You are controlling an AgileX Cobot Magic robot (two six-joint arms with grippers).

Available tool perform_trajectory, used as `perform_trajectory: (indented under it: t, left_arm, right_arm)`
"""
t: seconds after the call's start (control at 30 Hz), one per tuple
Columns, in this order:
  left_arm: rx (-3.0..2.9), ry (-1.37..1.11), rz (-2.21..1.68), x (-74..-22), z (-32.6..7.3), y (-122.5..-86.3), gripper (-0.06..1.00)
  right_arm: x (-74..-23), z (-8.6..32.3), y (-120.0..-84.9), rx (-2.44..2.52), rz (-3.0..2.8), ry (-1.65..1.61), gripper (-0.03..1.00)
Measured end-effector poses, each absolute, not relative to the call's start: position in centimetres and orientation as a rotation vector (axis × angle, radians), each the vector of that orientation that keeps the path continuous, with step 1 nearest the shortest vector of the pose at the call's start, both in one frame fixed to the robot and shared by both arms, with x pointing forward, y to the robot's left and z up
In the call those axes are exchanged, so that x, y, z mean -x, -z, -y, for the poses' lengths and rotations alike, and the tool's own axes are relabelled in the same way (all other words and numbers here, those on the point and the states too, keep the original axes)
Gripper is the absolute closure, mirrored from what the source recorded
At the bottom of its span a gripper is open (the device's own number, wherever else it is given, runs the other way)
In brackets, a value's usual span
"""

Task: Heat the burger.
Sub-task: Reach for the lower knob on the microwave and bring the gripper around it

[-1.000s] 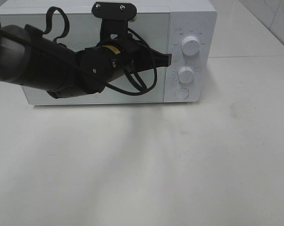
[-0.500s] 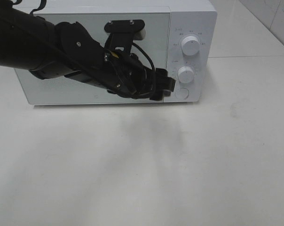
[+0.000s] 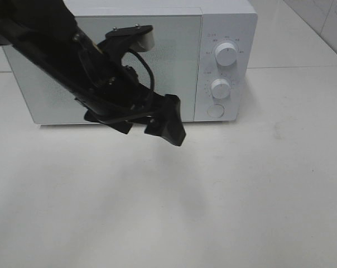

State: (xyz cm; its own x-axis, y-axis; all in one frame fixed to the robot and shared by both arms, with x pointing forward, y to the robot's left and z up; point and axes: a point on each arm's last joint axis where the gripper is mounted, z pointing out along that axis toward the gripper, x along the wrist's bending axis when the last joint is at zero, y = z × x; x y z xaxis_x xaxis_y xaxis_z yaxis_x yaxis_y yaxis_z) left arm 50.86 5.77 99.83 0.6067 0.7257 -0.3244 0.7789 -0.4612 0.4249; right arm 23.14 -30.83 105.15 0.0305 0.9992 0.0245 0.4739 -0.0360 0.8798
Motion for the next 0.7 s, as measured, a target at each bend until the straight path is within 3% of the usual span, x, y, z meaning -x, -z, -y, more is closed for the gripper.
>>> perform_trajectory:
  t: [0.33,0.7]
  left_arm:
    - [-2.341,0.314,-1.389,-51.4,-12.4,-102.0,-0.05]
    - [-2.257,0.277,-1.618,-51.6,-19.2,-105.1,-0.05]
  right_arm:
    - [-23.1,30.8,-105.2,-1.600,-1.529,-0.939,0.22]
    - [-23.1,30.8,-105.2,-1.600,-1.529,-0.939,0.22]
